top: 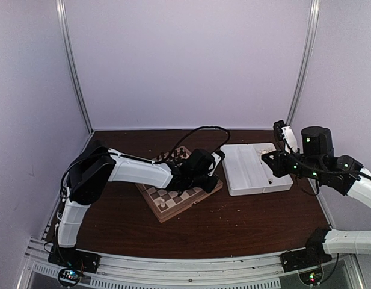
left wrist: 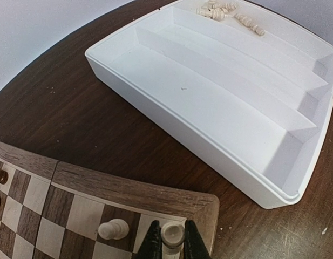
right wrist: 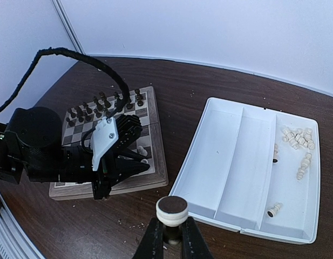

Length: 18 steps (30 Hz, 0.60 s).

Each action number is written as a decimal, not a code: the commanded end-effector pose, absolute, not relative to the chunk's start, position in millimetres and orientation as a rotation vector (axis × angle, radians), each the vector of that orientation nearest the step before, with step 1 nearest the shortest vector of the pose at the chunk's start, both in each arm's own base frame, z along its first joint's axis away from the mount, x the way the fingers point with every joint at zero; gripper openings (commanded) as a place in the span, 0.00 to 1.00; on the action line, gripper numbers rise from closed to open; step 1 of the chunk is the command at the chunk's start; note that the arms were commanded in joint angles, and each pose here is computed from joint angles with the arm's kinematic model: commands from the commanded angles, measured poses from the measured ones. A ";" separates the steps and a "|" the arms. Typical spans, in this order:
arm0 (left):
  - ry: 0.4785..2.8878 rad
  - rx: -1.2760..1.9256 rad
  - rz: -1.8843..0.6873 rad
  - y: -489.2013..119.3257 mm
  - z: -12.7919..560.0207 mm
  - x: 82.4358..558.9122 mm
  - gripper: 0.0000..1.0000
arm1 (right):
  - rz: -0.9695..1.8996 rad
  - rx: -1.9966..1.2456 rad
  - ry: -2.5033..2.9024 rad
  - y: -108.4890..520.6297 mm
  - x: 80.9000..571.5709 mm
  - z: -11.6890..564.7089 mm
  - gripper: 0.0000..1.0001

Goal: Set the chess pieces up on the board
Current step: Place the chess piece on the chessboard.

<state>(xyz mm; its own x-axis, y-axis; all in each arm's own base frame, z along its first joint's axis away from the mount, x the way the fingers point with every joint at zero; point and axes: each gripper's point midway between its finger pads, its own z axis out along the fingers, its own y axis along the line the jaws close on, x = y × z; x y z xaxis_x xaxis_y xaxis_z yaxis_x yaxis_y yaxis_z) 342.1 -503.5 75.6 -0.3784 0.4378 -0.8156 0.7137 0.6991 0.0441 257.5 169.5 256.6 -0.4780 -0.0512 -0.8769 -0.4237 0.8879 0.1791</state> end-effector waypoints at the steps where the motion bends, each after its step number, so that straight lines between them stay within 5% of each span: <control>1: 2.004 0.862 -0.407 -507.9 82.7 352.5 0.08 | 0.470 -0.321 2.021 166.3 257.1 260.5 0.00; 18: 2.020 0.880 -0.387 -506.9 73.9 354.8 0.12 | 0.472 -0.320 2.026 166.1 257.3 258.0 0.00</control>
